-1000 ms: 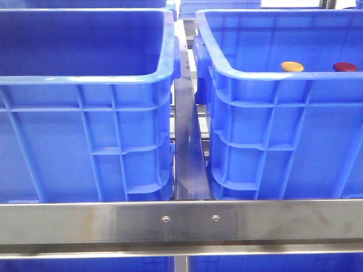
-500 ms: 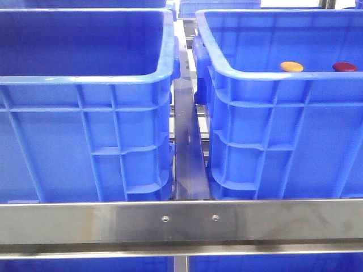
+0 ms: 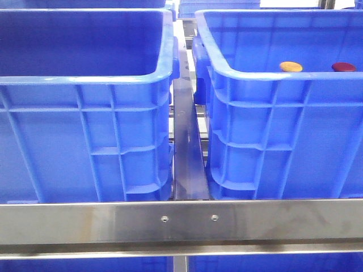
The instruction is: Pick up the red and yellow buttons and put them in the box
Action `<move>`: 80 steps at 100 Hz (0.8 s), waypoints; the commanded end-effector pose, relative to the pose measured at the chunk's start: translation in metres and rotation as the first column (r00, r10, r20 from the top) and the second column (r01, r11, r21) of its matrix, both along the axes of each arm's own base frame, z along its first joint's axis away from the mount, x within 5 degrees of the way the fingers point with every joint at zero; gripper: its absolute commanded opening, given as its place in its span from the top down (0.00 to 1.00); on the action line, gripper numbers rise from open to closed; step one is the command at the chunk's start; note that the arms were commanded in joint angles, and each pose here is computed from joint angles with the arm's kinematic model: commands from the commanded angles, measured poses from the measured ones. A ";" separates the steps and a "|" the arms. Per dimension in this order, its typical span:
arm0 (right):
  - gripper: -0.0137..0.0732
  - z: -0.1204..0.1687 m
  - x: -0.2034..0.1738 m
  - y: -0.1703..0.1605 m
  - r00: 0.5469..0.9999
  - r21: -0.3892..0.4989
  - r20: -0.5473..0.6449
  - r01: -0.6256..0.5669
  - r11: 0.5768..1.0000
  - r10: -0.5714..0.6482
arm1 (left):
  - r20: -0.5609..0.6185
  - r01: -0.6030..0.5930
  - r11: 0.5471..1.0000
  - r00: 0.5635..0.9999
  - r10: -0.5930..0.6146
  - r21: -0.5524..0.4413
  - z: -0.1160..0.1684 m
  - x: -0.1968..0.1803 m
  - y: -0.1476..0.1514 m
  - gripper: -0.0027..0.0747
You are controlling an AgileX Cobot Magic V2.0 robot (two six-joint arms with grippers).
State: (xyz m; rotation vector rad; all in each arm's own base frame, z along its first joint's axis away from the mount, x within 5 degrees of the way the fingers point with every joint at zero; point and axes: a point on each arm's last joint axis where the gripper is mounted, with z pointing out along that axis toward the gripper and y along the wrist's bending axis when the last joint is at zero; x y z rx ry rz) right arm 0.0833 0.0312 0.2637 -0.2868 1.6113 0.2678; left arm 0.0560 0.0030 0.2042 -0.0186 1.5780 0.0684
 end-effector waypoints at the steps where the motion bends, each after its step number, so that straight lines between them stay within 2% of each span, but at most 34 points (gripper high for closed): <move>1: 0.91 0.006 -0.001 -0.004 0.999 0.018 -0.020 0.049 0.999 -0.048 | 0.049 -0.005 1.000 0.999 0.005 -0.009 -0.010 0.000 0.000 0.99; 18: 0.91 0.001 -0.001 -0.012 0.989 -0.022 -0.062 0.130 0.991 -0.131 | 0.049 -0.005 1.000 0.999 0.005 -0.009 -0.010 0.000 0.000 0.99; 27: 0.91 0.001 0.000 -0.016 0.982 -0.015 -0.070 0.173 0.985 -0.174 | 0.049 -0.005 1.000 0.999 0.005 -0.009 -0.010 0.000 0.000 0.99; 39: 0.91 0.004 0.001 -0.023 0.969 -0.024 0.000 0.247 0.969 -0.247 | 0.049 -0.005 1.000 0.999 0.005 -0.009 -0.010 0.000 0.000 0.99; 49: 0.91 0.002 -0.001 -0.026 0.958 0.028 0.049 0.282 0.959 -0.283 | 0.049 -0.005 1.000 0.999 0.005 -0.009 -0.010 0.000 0.000 0.99; 70: 0.91 -0.014 -0.010 -0.026 0.937 0.079 0.211 0.267 0.961 -0.277 | 0.049 -0.005 1.000 0.999 0.005 -0.009 -0.010 0.000 0.000 0.99; 80: 0.91 -0.029 -0.013 -0.026 0.937 0.070 0.215 0.266 0.961 -0.275 | 0.049 -0.005 1.000 0.999 0.005 -0.009 -0.010 0.000 0.000 0.99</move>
